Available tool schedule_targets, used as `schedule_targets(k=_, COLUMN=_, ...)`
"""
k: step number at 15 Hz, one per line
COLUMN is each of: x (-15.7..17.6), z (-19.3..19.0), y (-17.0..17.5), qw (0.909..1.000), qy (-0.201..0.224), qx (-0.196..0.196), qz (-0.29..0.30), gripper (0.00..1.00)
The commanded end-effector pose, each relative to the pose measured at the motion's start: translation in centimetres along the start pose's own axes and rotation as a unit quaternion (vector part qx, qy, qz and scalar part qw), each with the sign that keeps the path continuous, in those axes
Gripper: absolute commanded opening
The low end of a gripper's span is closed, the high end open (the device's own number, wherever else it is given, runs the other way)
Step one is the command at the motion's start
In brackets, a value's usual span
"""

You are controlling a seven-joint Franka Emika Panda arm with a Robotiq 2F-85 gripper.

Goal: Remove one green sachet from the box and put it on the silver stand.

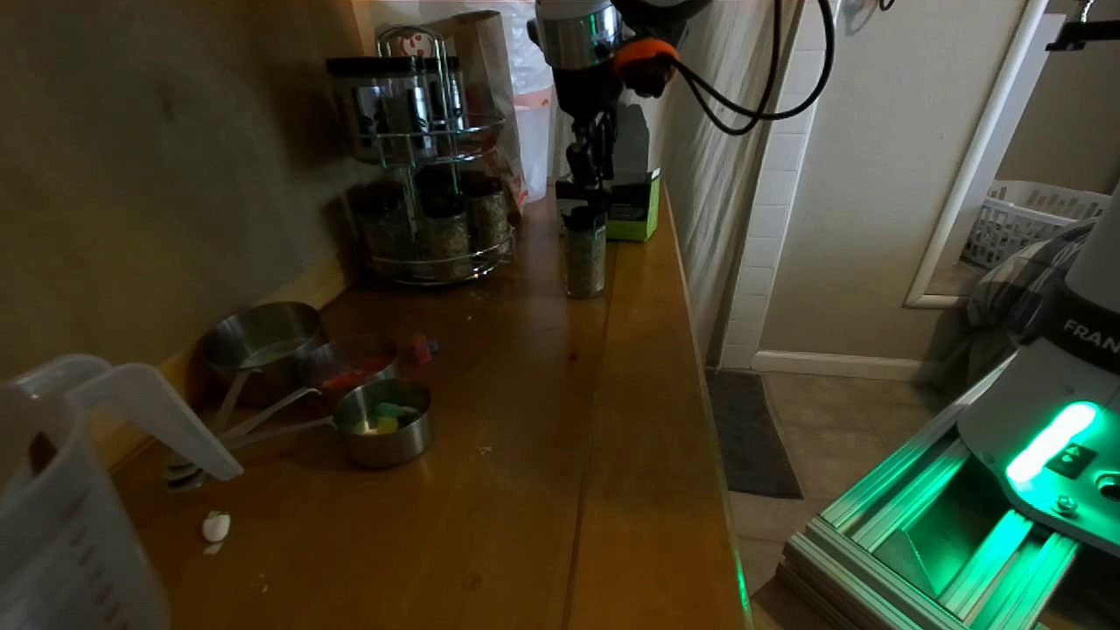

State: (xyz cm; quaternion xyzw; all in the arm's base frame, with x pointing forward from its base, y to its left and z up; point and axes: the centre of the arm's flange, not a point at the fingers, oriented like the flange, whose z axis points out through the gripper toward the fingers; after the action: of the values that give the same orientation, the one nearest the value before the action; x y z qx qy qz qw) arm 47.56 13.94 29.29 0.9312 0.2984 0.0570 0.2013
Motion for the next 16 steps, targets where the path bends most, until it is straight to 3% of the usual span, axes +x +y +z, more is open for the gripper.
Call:
schedule_targets(k=1, x=-1.2, z=-1.3, y=0.2, qw=0.9998, qy=-0.013, qx=0.006, qz=-0.011, gripper=0.52)
schedule_targets(k=2, x=-1.3, z=-1.2, y=0.3, qw=0.9998, qy=-0.014, qx=0.006, qz=-0.011, gripper=0.45)
schedule_targets(k=3, x=-1.2, z=-1.1, y=0.3, qw=0.9998, qy=-0.013, qx=0.005, qz=-0.011, gripper=0.27)
schedule_targets(k=4, x=-1.1, z=-1.0, y=0.2, qw=0.9999, qy=-0.011, qx=0.003, qz=-0.011, gripper=0.25)
schedule_targets(k=7, x=-0.7, z=-0.6, y=-0.1, qw=0.9999, qy=-0.009, qx=0.01, qz=-0.01, gripper=0.03)
schedule_targets(k=13, x=-0.7, z=-1.0, y=0.0, qw=1.0, qy=-0.001, qx=0.004, qz=-0.003, gripper=0.0)
schedule_targets(k=16, x=-1.5, z=-3.2, y=0.7, qw=0.9996, qy=0.021, qx=0.004, qz=0.021, gripper=0.0)
